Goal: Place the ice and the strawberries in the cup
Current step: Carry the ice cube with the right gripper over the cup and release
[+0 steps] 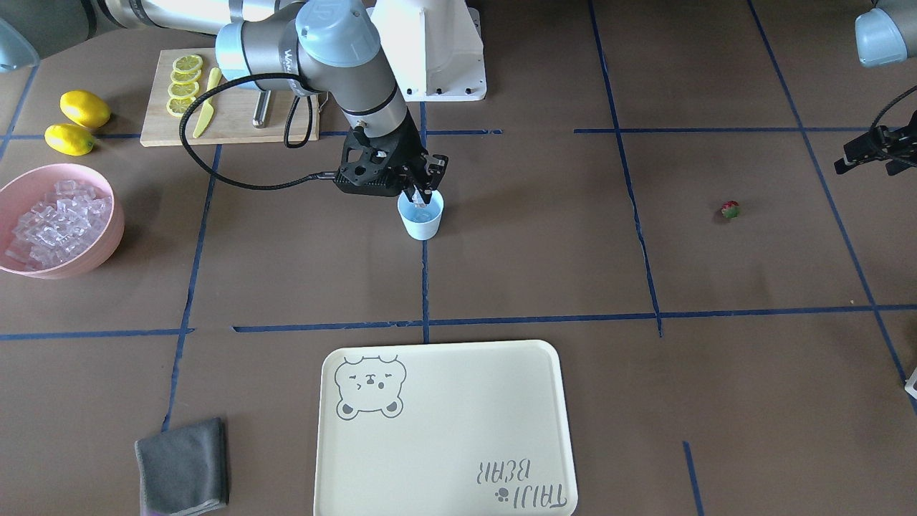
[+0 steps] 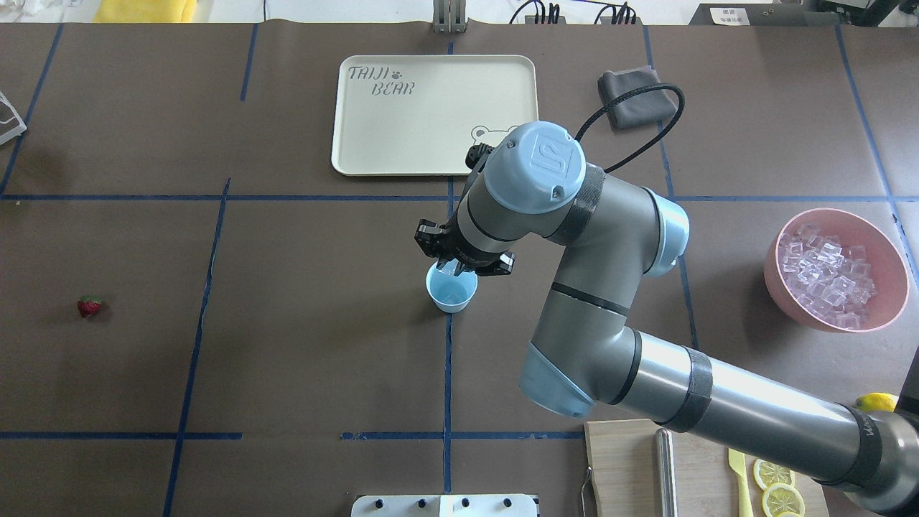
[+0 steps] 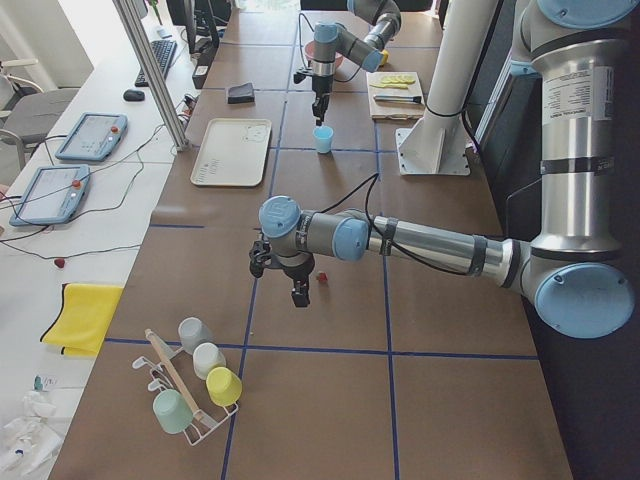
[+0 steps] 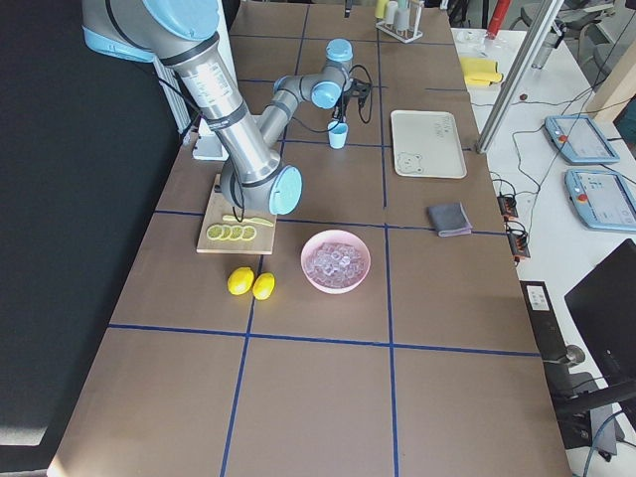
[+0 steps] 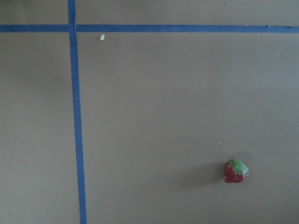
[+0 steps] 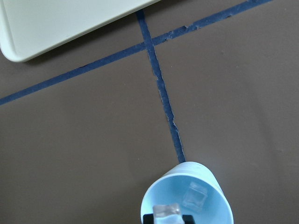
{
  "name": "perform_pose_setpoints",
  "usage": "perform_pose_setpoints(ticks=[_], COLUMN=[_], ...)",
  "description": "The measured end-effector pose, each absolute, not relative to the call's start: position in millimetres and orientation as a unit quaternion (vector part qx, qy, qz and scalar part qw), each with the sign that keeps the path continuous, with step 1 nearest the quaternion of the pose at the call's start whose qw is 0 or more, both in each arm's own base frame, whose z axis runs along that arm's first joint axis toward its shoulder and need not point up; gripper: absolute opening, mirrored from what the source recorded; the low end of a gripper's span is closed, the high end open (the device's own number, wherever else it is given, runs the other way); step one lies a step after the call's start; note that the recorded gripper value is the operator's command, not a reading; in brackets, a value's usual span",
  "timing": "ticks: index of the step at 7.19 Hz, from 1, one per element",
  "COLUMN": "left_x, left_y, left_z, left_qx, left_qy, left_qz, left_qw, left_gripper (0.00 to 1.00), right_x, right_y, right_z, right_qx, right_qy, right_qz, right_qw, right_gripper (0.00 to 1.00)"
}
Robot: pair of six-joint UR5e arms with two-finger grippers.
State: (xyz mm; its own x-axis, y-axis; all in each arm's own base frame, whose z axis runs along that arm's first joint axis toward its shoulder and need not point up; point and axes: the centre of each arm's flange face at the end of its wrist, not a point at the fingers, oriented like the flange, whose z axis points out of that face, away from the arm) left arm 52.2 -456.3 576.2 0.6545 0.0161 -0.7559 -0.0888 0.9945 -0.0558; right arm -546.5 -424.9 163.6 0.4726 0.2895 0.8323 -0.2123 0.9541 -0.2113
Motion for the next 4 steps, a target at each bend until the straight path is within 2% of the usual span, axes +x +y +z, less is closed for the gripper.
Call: perform_pose_setpoints(ticks=[1, 2, 4], left_x=[51.9, 51.9, 51.8], left_y=[-456.0, -455.9, -455.8], left_z=[575.1, 574.9, 575.8], left_qx=[-0.043, -0.043, -0.044], left_qy=[0.415, 0.415, 0.414], left_qz=[0.029, 0.029, 0.029], left_qw=[0.908, 0.908, 0.909], left_gripper=[1.00, 1.00, 1.00], right_x=[-552.3, -554.3, -555.2], right_y=[-423.4, -422.5, -421.5], right_z=[168.6, 172.9, 176.9], right_qx=[-0.042, -0.044, -0.044], right_qy=[-0.492, -0.491, -0.489], right_qz=[0.149, 0.149, 0.146], right_qw=[0.857, 0.857, 0.859], right_gripper=[0.29, 0.88, 0.89])
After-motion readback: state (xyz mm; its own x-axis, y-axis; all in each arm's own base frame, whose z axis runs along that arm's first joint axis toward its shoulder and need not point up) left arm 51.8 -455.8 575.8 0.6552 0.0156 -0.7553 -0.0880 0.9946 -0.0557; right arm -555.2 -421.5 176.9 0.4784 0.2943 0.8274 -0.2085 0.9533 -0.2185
